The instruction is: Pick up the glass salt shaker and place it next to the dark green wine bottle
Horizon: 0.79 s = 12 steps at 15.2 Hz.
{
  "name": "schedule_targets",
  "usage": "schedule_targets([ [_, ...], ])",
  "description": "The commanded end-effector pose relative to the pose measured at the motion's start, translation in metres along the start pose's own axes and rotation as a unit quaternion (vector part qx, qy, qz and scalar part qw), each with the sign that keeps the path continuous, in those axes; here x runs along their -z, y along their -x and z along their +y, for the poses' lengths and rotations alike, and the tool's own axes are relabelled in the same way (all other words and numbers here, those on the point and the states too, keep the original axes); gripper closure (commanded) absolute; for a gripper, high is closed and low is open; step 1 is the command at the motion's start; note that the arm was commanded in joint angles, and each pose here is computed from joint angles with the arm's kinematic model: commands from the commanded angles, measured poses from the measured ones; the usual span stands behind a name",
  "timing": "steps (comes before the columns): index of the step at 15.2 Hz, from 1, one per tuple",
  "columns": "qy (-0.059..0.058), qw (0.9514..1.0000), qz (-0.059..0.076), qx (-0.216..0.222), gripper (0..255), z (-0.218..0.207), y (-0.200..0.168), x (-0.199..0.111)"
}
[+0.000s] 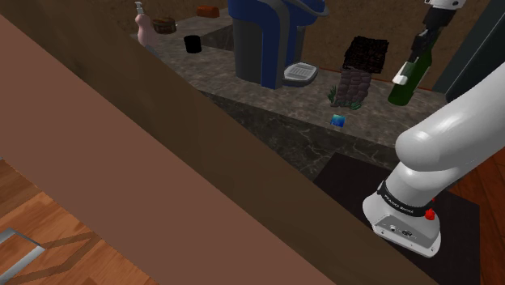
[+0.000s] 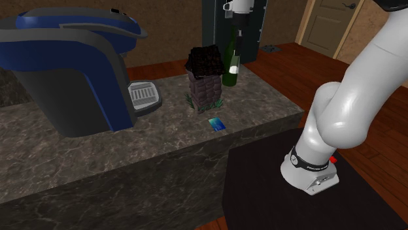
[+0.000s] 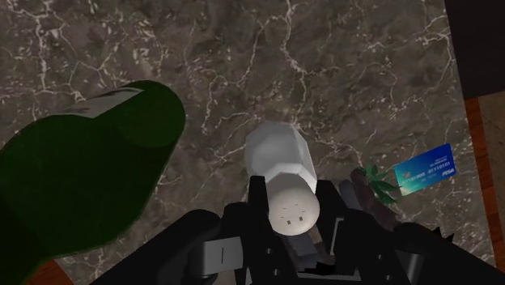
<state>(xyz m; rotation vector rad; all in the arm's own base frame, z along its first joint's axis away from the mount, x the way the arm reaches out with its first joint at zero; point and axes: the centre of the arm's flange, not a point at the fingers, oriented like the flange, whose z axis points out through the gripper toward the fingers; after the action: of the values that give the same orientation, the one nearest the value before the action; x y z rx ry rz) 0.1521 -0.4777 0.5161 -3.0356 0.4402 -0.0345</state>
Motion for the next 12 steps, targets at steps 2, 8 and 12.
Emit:
schedule_targets([
  [2, 0.000, 1.0000, 0.000, 0.000, 255, 0.001, 0.000, -0.015],
  [8, 0.000, 1.0000, 0.000, 0.000, 255, 0.003, 0.001, -0.047],
  [12, 0.000, 1.0000, 0.000, 0.000, 255, 0.005, 0.001, -0.068],
])
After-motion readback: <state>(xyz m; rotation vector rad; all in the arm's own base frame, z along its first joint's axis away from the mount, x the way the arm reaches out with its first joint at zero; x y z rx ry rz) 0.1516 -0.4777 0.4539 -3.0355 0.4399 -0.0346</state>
